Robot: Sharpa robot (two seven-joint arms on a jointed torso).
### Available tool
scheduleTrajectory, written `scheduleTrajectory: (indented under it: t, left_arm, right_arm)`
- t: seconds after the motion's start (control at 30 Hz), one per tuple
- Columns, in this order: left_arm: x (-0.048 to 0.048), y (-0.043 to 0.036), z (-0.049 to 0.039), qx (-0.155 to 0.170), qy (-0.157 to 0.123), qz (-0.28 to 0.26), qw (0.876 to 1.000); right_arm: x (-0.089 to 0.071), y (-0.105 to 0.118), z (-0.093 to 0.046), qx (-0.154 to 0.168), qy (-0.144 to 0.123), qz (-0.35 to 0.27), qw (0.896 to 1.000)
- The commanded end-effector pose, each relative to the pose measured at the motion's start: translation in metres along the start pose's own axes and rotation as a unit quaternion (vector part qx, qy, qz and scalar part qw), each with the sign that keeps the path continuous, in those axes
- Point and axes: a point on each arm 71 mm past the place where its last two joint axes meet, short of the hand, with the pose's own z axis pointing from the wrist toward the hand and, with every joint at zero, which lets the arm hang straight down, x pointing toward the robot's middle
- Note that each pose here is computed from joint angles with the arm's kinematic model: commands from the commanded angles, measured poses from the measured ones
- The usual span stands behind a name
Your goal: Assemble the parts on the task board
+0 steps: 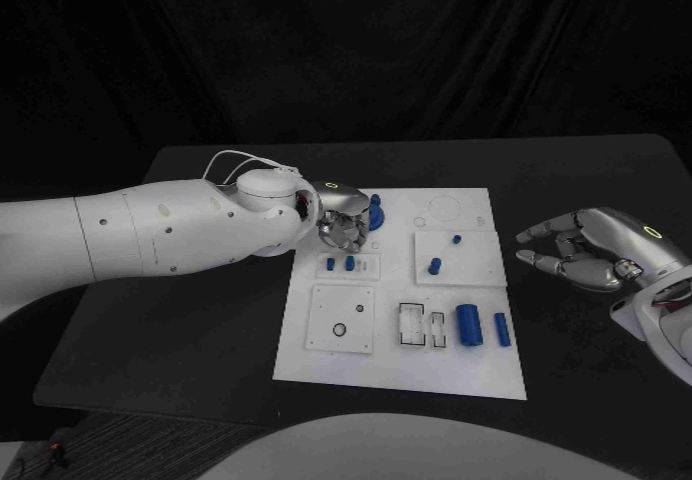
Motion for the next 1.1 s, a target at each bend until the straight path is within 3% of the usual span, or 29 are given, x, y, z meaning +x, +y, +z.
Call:
scheduleTrajectory:
  t: [0.03, 0.3, 0.53, 0.73, 1.0, 1.1]
  left_arm:
    - [0.0008, -0.0076, -0.0006, 0.043, -0.026, 0.000, 0.999]
    - [-0.0099, -0.0086, -0.0089, 0.077, -0.109, 0.002, 0.991]
    - [-0.0138, -0.0006, -0.0205, 0.084, -0.147, -0.001, 0.986]
    - [-0.0146, 0.0144, -0.0274, 0.070, -0.152, -0.088, 0.982]
    - [-0.0118, 0.0301, -0.0319, 0.060, -0.131, -0.198, 0.969]
    - [-0.0125, 0.0329, -0.0324, 0.063, -0.135, -0.204, 0.968]
  right_arm:
    - [0.002, 0.000, 0.000, -0.004, 0.006, 0.001, 1.000]
    - [0.003, 0.000, 0.001, -0.005, 0.010, 0.002, 1.000]
    - [0.005, 0.000, 0.001, -0.005, 0.013, 0.003, 1.000]
    - [0.007, -0.001, 0.001, -0.003, 0.017, 0.003, 1.000]
    - [0.010, -0.002, 0.001, 0.000, 0.021, 0.004, 1.000]
    - [0.011, -0.003, 0.001, 0.001, 0.023, 0.005, 1.000]
